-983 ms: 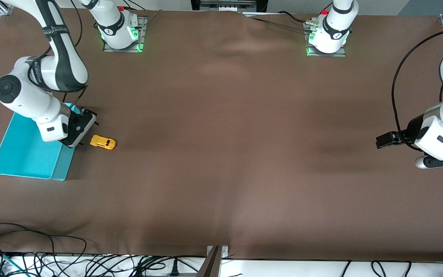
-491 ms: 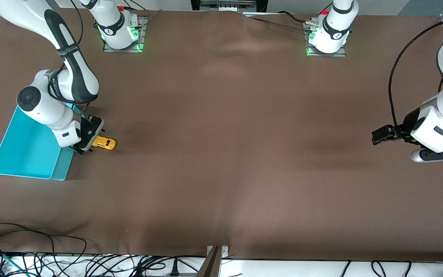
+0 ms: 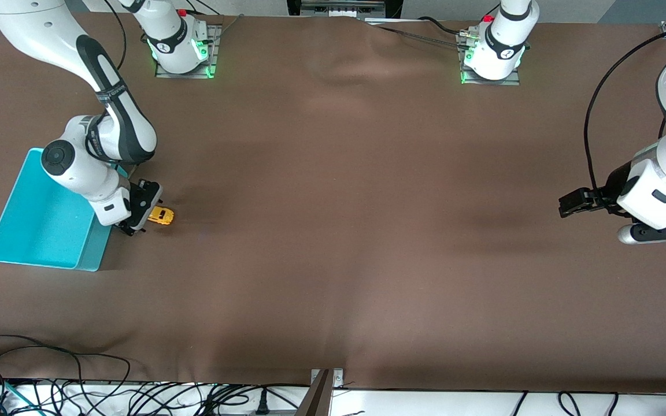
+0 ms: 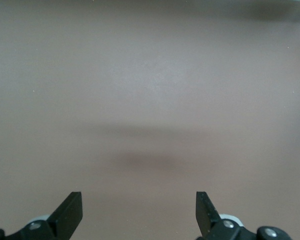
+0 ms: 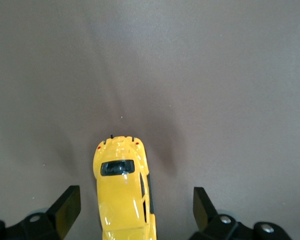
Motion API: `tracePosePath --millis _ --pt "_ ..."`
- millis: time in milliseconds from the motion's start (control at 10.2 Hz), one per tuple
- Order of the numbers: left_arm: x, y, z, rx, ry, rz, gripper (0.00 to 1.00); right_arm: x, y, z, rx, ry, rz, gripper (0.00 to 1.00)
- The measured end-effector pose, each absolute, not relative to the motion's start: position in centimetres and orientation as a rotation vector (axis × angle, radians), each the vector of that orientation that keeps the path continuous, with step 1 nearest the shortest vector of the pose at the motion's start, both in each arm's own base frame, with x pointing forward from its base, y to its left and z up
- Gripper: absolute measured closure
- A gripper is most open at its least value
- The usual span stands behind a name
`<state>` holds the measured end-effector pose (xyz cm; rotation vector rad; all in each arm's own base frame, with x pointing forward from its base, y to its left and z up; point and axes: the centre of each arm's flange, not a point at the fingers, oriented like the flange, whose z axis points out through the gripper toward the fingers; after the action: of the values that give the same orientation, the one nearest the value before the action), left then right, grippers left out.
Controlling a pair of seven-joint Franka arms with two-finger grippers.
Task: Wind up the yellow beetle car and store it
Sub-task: 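Lower the right gripper and grasp the yellow car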
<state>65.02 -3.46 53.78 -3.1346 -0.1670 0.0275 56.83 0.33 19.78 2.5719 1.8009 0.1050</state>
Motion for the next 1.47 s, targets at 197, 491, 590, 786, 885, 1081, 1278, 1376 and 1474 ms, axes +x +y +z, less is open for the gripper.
tracePosePath --millis 197,491,590,786,885,1081,1278,1376,1474 --pt "65.0 -3.4 53.8 -3.135 -0.167 0.028 0.00 56.7 0.3 19.3 2.574 1.806 0.096 0.00" --pt "65.0 -3.1 53.8 -3.134 -0.175 0.028 0.00 56.7 0.3 19.1 2.574 1.807 0.095 0.00" --pt "65.0 -3.0 53.8 -3.134 -0.177 0.028 0.00 56.7 0.3 19.0 2.572 1.812 0.093 0.15" --pt "65.0 -3.0 53.8 -3.134 -0.177 0.028 0.00 56.7 0.3 18.8 2.543 1.850 0.093 0.28" --pt "65.0 -3.0 53.8 -3.134 -0.178 0.028 0.00 56.7 0.3 18.8 2.536 1.860 0.092 0.44" --pt "65.0 -3.0 53.8 -3.134 -0.178 0.028 0.00 56.7 0.3 18.8 2.530 1.868 0.093 0.55" --pt "65.0 -2.9 53.8 -3.133 -0.180 0.028 0.00 56.7 0.5 19.6 2.530 1.888 0.073 0.55" --pt "65.0 -2.9 53.8 -3.133 -0.180 0.028 0.00 56.9 1.1 21.0 2.528 1.913 0.058 0.55" --pt "65.0 -2.9 53.8 -3.133 -0.180 0.028 0.00 56.9 2.0 23.3 2.521 1.943 0.046 0.55"
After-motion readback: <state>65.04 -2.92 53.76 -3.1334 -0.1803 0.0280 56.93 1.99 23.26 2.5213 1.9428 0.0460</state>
